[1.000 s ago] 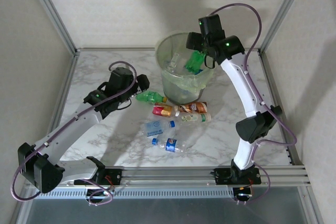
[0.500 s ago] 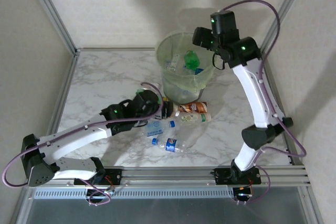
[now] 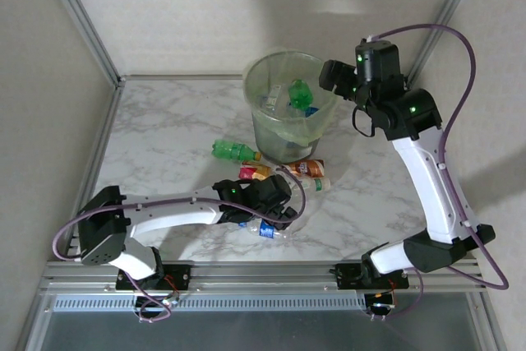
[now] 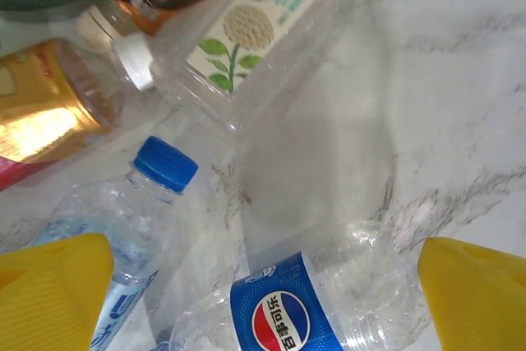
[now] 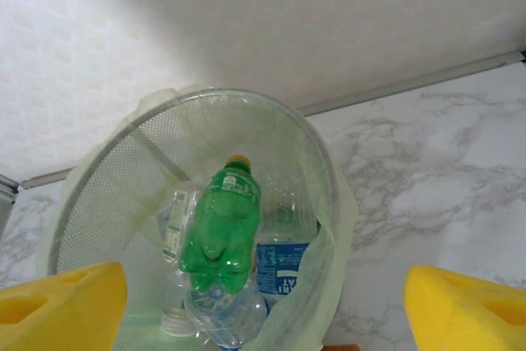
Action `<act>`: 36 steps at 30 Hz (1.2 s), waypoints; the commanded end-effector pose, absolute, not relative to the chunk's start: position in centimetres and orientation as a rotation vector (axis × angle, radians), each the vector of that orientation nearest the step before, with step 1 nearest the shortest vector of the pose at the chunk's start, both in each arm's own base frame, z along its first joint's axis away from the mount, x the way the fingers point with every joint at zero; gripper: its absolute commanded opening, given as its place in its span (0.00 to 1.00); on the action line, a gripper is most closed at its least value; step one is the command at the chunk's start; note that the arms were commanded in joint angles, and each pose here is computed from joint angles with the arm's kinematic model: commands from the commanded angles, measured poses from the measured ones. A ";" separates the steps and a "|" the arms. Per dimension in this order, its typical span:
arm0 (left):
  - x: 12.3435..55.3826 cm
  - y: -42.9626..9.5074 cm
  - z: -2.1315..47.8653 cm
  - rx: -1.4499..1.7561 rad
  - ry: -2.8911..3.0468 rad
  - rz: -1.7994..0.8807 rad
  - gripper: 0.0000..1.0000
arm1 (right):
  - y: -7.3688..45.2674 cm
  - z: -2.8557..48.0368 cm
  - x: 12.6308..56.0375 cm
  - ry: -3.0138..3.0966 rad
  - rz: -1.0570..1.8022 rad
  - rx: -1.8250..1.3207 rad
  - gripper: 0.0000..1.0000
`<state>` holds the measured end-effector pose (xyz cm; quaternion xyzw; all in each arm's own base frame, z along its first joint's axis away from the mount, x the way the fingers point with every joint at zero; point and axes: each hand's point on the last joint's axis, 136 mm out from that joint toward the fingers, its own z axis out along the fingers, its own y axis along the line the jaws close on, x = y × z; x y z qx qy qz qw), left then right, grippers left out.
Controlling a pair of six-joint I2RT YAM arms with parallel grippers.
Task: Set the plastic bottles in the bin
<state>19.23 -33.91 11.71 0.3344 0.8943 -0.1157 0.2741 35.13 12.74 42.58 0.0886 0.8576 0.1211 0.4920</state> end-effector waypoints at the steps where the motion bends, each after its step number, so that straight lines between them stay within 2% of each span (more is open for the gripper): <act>1: 17.6 -33.7 9.8 1.060 2.445 -0.299 0.96 | 11.5 43.7 34.2 2.041 0.281 0.268 0.88; 20: 14.6 -32.3 7.2 1.250 2.531 -0.216 1.00 | 11.0 41.6 33.6 2.075 0.281 0.308 0.90; 25: 14.0 -31.3 4.6 1.309 2.577 -0.115 1.00 | 10.8 41.9 33.5 2.063 0.286 0.315 0.89; 30: 14.3 -31.8 4.1 1.337 2.555 -0.080 1.00 | 10.5 42.8 32.9 2.023 0.314 0.320 0.90; 36: 15.3 -31.5 3.0 1.322 2.541 0.035 0.93 | 10.1 42.9 32.3 2.020 0.316 0.324 0.88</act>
